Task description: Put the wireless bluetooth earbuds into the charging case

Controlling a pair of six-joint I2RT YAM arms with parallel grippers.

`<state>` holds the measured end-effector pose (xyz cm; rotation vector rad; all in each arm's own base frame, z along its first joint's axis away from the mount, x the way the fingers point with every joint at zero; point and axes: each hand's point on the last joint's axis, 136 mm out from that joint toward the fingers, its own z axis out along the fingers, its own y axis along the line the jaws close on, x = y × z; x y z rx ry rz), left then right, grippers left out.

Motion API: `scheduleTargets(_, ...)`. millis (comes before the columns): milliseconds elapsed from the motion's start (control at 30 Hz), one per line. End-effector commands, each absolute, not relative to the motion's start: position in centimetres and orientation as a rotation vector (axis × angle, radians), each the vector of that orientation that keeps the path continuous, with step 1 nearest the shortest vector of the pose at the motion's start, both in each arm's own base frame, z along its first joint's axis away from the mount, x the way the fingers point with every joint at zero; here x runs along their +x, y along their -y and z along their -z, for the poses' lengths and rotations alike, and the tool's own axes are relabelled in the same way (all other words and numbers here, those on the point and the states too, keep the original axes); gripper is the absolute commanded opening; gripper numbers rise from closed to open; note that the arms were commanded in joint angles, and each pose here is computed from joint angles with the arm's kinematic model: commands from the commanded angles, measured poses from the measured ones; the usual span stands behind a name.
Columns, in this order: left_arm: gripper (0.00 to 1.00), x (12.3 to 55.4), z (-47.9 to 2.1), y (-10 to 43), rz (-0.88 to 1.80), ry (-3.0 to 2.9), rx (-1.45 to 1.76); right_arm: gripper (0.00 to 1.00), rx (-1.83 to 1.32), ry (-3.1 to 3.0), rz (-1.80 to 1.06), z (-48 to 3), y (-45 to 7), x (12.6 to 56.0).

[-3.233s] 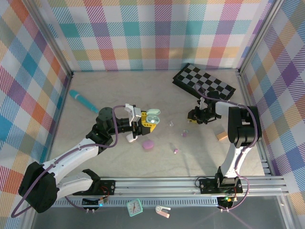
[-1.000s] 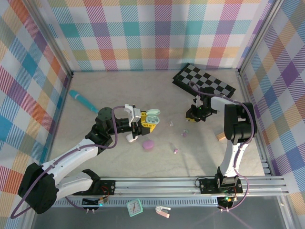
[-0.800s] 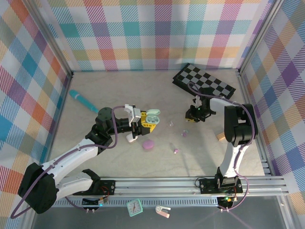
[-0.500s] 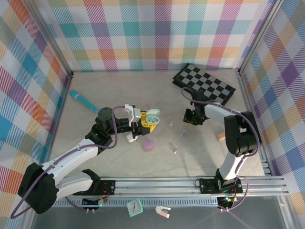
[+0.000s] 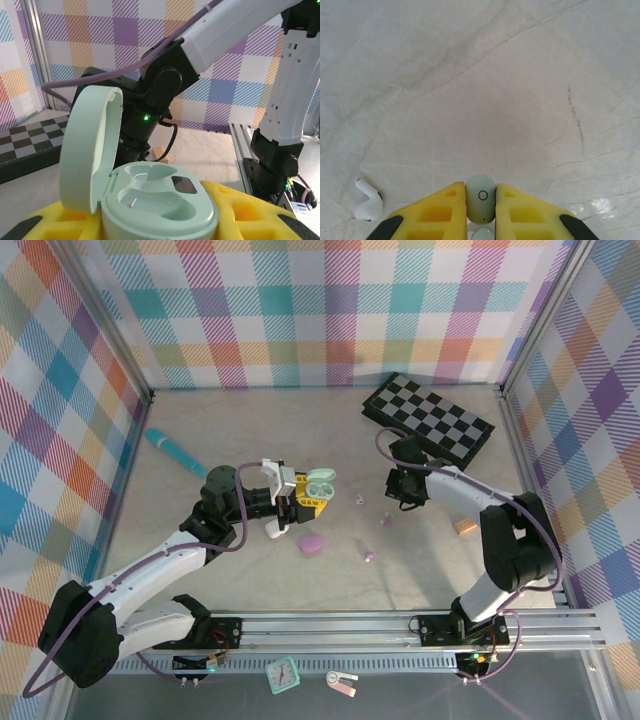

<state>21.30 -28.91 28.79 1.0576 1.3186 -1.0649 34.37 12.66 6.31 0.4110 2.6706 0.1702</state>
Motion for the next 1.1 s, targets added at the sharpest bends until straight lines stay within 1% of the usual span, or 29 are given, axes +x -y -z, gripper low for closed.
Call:
scheduleTargets(0, 0.36, 21.3, -28.7, 29.0, 1.046, -1.292, 1.060, 0.17, 0.450, -2.631, -0.144, -7.1, -12.2, 34.1)
scheduleTargets(267, 0.36, 22.2, -27.9, 28.9, 1.022, -1.309, 1.022, 0.17, 0.445, -2.610, -0.188, -8.6, -12.6, 33.4)
scheduleTargets(467, 0.36, 23.1, -27.4, 29.3, 1.014, -1.316, 1.003, 0.18, 0.340, -2.576, -0.302, -11.8, -14.4, 32.3)
scheduleTargets(600, 0.36, 23.6, -27.5, 29.8, 1.039, -1.316, 1.000, 0.18, 0.138, -2.526, -0.446, -15.2, -17.1, 31.0)
scheduleTargets(733, 0.36, 23.7, -27.5, 30.2, 1.061, -1.322, 1.011, 0.17, -0.160, -2.401, -0.590, -19.7, -20.3, 29.2)
scheduleTargets(833, 0.36, 23.5, -27.3, 30.3, 1.069, -1.331, 1.026, 0.15, -0.368, -2.267, -0.728, -23.0, -22.4, 27.4)
scheduleTargets(967, 0.36, 23.4, -27.1, 30.3, 1.077, -1.335, 1.033, 0.18, -0.608, -2.087, -0.849, -26.6, -24.0, 24.7)
scheduleTargets(1067, 0.36, 23.1, -27.0, 30.4, 1.095, -1.332, 1.049, 0.17, -0.731, -2.011, -0.946, -28.3, -25.1, 22.9)
